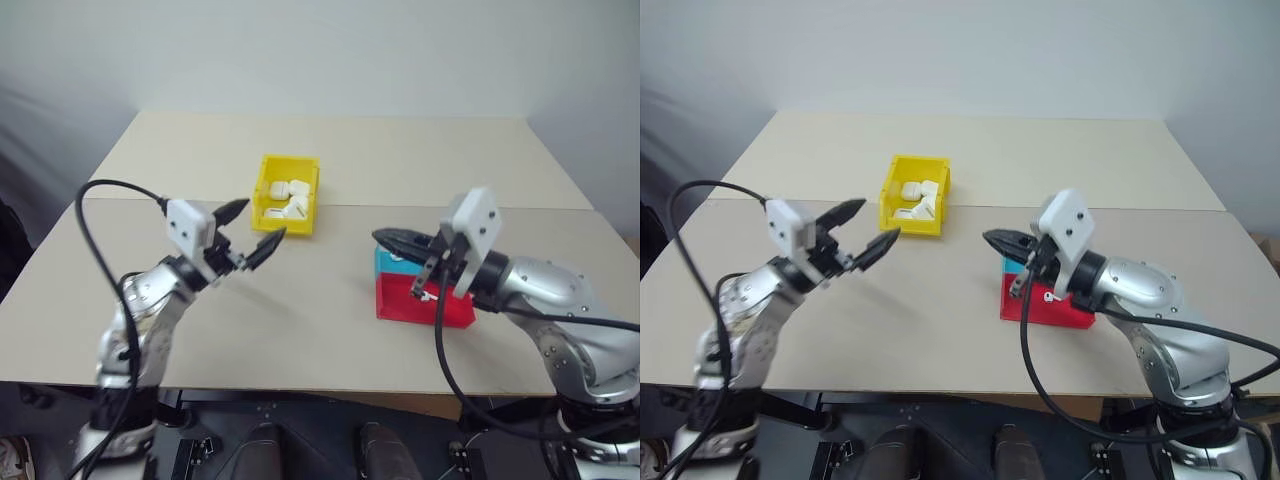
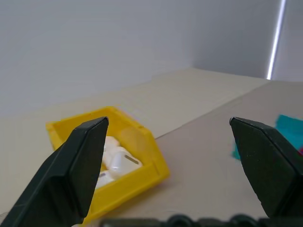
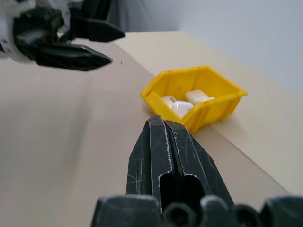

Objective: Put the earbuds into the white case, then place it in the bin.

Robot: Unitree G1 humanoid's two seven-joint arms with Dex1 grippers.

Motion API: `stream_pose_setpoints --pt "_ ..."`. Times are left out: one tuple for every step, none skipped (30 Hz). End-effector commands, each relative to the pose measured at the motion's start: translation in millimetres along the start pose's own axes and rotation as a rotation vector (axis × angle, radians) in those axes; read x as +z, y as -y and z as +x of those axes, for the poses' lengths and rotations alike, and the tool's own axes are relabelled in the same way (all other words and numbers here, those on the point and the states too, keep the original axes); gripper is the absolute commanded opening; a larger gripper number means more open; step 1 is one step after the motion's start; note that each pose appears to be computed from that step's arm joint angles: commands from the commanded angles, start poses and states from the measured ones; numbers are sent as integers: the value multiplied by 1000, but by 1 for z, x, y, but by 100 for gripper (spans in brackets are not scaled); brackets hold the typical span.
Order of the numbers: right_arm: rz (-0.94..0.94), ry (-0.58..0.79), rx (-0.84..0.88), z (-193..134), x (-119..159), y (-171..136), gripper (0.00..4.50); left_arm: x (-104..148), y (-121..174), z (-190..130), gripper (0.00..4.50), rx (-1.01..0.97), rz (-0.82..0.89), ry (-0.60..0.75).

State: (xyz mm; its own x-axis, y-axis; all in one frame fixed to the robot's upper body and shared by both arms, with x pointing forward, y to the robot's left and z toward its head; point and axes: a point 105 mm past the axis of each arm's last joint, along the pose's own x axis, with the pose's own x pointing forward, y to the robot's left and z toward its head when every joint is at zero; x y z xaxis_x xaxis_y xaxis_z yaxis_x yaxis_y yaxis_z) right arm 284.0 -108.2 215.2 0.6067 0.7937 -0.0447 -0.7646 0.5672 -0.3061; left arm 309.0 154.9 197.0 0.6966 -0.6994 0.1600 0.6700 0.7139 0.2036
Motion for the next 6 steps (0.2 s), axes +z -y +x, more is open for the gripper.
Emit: stream_pose_setpoints --pt "-50 24 4 -12 2 2 0 22 23 -27 446 -165 52 -20" --pt "-48 21 2 -15 0 2 0 24 28 -34 446 -202 56 -42" --pt "-41 14 3 -20 -3 3 0 26 32 -41 446 -228 60 -63" --pt "-31 2 15 -25 -6 2 0 28 34 -48 446 -242 53 -81" --pt "-24 -6 25 -29 -7 2 0 30 35 -52 446 -252 48 -93" --pt "-27 -20 36 -34 -10 2 0 31 36 -55 446 -251 39 -105"
